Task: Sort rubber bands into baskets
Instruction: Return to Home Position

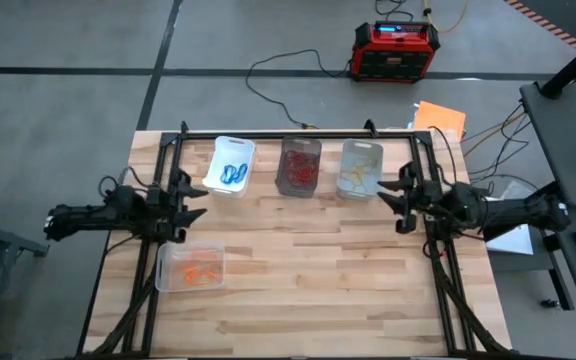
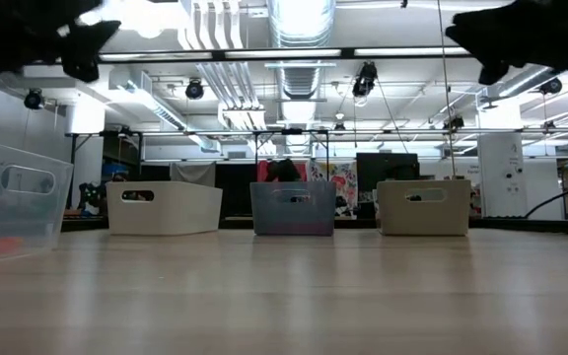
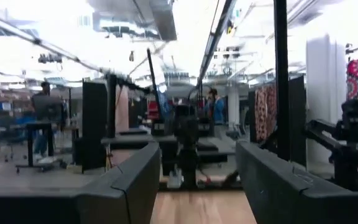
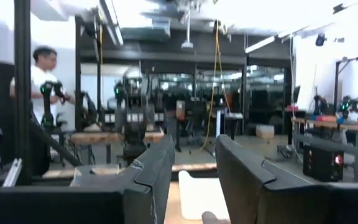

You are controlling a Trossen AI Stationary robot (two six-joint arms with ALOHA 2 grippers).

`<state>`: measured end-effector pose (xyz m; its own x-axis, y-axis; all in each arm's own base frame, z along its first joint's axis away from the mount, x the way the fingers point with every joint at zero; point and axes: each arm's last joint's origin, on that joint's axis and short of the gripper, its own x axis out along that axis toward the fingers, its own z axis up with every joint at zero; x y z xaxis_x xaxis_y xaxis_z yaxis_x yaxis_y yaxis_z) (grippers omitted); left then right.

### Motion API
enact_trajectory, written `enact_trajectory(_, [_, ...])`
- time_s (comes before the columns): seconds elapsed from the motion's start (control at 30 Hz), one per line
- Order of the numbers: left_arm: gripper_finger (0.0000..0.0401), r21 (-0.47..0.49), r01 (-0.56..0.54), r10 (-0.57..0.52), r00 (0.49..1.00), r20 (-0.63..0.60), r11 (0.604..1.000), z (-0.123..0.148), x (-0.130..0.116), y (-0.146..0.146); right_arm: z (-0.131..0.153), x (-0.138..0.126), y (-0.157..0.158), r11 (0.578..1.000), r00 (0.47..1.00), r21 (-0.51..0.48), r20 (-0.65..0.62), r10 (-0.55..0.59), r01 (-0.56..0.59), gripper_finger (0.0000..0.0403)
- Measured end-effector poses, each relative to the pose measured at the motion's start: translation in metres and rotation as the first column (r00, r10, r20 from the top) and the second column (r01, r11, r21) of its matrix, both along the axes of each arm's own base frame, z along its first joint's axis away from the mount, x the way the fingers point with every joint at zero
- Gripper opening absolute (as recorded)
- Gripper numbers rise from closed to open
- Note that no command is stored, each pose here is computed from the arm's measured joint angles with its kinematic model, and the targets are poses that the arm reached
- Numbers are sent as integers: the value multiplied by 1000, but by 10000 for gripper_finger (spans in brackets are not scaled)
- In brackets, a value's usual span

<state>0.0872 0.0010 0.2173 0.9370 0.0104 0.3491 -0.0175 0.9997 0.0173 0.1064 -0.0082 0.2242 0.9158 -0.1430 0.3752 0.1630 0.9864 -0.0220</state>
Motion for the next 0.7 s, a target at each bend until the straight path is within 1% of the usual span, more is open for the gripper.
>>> enact_trajectory(0.07, [194,-6,2,-3,1000,-20,1000,-17,5,0,-7,-7,0,1000,1000,-1,20,1,-1,111])
enact_trajectory(0.17, [194,-31,-5,1,992,-127,999,-27,7,0,-16,-17,1,1000,999,4,50,3,-4,104])
enact_trajectory(0.23, [194,-47,-7,-2,984,-178,999,-33,8,0,-20,-17,1,1000,1000,-5,15,0,1,99])
enact_trajectory(0.27, [194,-64,-3,-9,981,-192,998,-34,9,0,-24,-15,1,1000,999,-6,-35,-6,6,97])
enact_trajectory(0.33, [194,-134,6,-32,980,-197,991,-35,10,0,-26,-13,0,1000,998,-6,-57,-25,24,92])
enact_trajectory(0.37, [194,-162,10,-42,979,-198,987,-35,10,0,-28,-11,0,1000,996,-2,-89,-27,27,90])
enact_trajectory(0.43, [194,-184,10,-49,977,-209,983,-37,11,0,-31,-9,-1,998,994,51,-112,-19,25,86])
enact_trajectory(0.5, [194,-187,9,-51,975,-216,982,-37,11,0,-38,-6,-1,989,984,147,-176,17,9,83])
enact_trajectory(0.6, [194,-187,8,-51,973,-224,982,-38,12,0,-47,-2,-1,960,968,279,-244,64,7,80])
enact_trajectory(0.7, [194,-188,6,-51,970,-237,982,-39,13,0,-55,0,-1,936,950,351,-301,88,24,80])
